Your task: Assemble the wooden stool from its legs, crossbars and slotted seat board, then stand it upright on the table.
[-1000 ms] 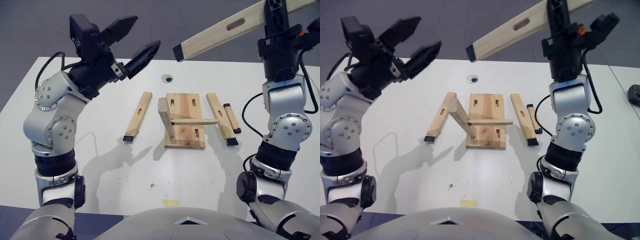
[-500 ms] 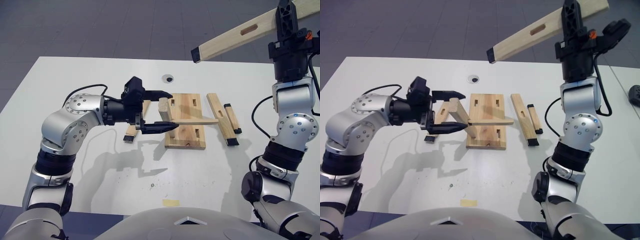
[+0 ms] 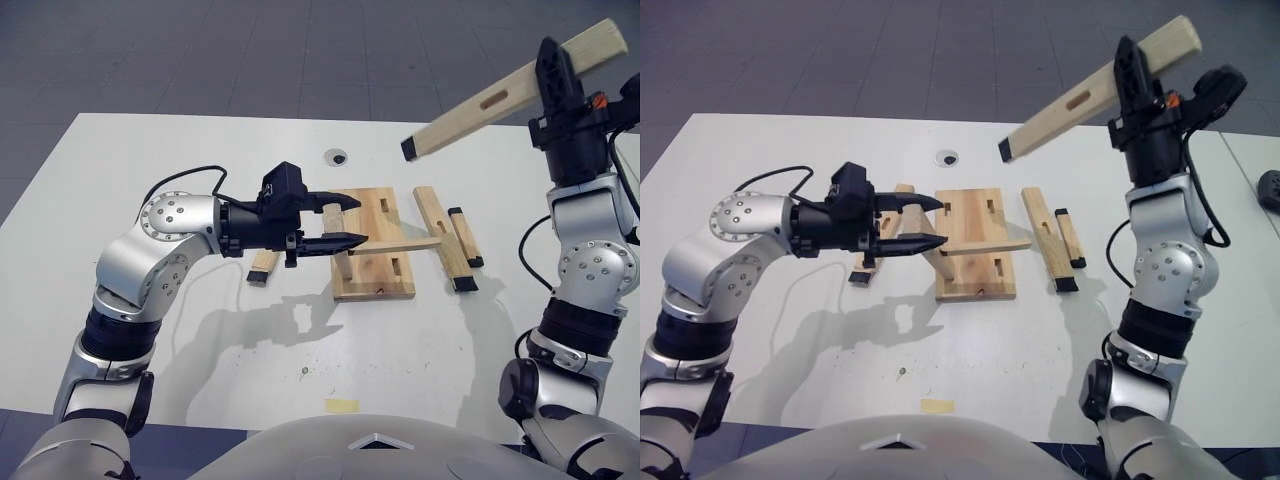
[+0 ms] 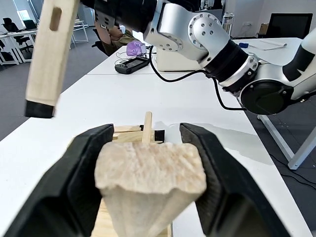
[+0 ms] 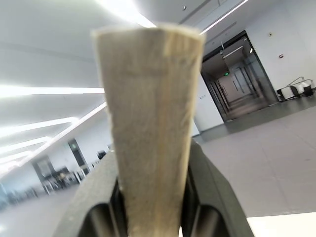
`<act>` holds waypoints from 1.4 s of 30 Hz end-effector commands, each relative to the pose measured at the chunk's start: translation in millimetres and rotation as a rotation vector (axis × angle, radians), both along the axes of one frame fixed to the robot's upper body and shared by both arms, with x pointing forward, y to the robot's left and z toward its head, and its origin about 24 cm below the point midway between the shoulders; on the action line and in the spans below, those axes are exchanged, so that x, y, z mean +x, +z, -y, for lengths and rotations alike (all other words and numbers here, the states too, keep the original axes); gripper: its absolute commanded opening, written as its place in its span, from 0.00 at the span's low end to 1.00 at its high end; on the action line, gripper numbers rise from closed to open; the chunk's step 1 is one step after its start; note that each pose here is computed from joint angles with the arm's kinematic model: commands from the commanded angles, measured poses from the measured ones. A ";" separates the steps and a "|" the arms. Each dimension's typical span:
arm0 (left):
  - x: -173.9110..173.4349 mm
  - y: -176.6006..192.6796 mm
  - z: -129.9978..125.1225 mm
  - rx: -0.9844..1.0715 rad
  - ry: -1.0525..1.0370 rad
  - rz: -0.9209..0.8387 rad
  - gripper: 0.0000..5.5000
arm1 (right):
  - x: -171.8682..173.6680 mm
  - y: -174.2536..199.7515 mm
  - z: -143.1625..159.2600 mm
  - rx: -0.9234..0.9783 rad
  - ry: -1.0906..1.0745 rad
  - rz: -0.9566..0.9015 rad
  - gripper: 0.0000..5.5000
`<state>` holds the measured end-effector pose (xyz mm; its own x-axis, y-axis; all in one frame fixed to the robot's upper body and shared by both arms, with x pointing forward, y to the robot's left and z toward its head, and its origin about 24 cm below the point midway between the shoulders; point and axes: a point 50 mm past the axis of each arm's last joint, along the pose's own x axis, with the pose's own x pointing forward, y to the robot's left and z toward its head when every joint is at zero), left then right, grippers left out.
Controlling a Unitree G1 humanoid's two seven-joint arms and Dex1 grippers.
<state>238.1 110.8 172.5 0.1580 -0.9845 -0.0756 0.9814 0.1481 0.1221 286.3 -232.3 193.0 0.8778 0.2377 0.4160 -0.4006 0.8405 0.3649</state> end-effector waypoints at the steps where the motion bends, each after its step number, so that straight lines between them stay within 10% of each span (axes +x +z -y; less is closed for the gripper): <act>1: -6.9 -21.8 2.5 0.033 0.082 -0.029 0.38 | -8.2 -19.4 7.2 -0.126 -0.056 -0.041 0.18; 12: 12.6 -34.2 24.2 -0.079 0.428 -0.058 0.38 | -26.9 -51.1 -1.5 -0.220 -0.056 -0.082 0.18; 42: 5.8 -49.0 34.9 -0.063 0.440 -0.101 0.38 | -19.3 -70.8 -69.2 -0.528 0.004 -0.009 0.18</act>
<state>245.9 75.1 151.5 0.5464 -0.8338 0.0782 0.8306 0.5515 0.0768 268.0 -176.9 118.4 0.9141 0.3429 0.2163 -0.3223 0.9383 -0.1255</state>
